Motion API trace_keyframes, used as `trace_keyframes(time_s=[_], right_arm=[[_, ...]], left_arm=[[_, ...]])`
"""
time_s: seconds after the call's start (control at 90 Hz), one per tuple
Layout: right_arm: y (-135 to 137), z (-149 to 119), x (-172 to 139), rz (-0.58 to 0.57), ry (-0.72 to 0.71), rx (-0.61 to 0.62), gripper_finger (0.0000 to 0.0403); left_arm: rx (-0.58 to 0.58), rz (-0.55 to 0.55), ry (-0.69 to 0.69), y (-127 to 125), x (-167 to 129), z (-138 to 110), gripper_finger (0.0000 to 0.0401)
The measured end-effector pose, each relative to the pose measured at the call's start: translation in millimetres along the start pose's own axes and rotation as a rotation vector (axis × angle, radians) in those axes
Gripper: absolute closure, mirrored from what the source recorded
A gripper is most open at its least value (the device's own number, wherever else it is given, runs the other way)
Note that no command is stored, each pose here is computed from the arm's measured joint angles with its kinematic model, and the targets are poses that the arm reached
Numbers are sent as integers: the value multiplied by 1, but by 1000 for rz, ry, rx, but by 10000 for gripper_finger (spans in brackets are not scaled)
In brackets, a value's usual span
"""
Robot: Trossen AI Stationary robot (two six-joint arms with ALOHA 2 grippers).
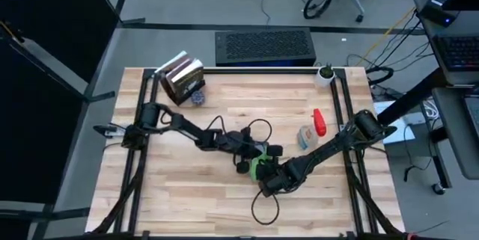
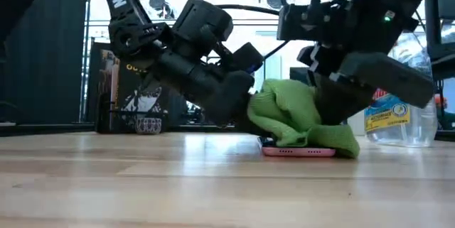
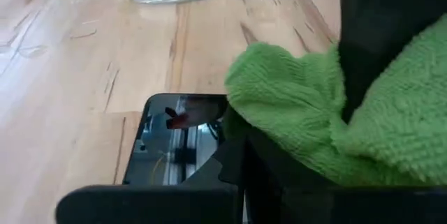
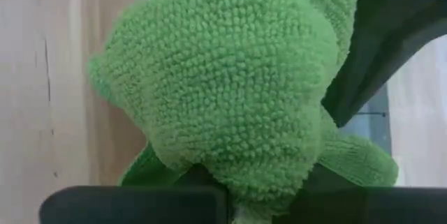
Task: Apply microfiber cloth
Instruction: Wipe the front of the pink cellphone with the green microfiber cloth
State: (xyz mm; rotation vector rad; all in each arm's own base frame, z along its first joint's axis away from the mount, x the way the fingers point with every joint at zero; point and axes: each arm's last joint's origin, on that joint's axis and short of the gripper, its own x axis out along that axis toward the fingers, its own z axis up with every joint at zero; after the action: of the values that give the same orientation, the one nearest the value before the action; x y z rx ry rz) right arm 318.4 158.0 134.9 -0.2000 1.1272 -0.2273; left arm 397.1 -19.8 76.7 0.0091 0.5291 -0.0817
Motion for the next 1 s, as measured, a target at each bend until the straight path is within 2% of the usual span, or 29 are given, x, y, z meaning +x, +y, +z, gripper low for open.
trace_keyframes(time_s=[0.244,0.3,0.444,0.511,0.689,0.844,1.0], right_arm=[[5,0,-20,176,25,-3,371],[1,0,-26,153,16,-5,371],[-19,8,-42,3,-86,42,371],[-24,10,-37,-29,-83,56,371],[-22,10,-12,-23,-30,68,371],[-13,6,-2,55,21,63,371],[-4,4,-15,166,30,47,371]], left_arm=[[-8,18,7,6,0,-1,401],[-8,20,5,6,0,-1,401],[-9,12,5,6,0,-1,401],[-9,10,5,6,0,-2,401],[-9,7,6,6,0,-2,401],[-9,3,5,6,0,-2,401],[-9,-8,5,5,0,-2,401]])
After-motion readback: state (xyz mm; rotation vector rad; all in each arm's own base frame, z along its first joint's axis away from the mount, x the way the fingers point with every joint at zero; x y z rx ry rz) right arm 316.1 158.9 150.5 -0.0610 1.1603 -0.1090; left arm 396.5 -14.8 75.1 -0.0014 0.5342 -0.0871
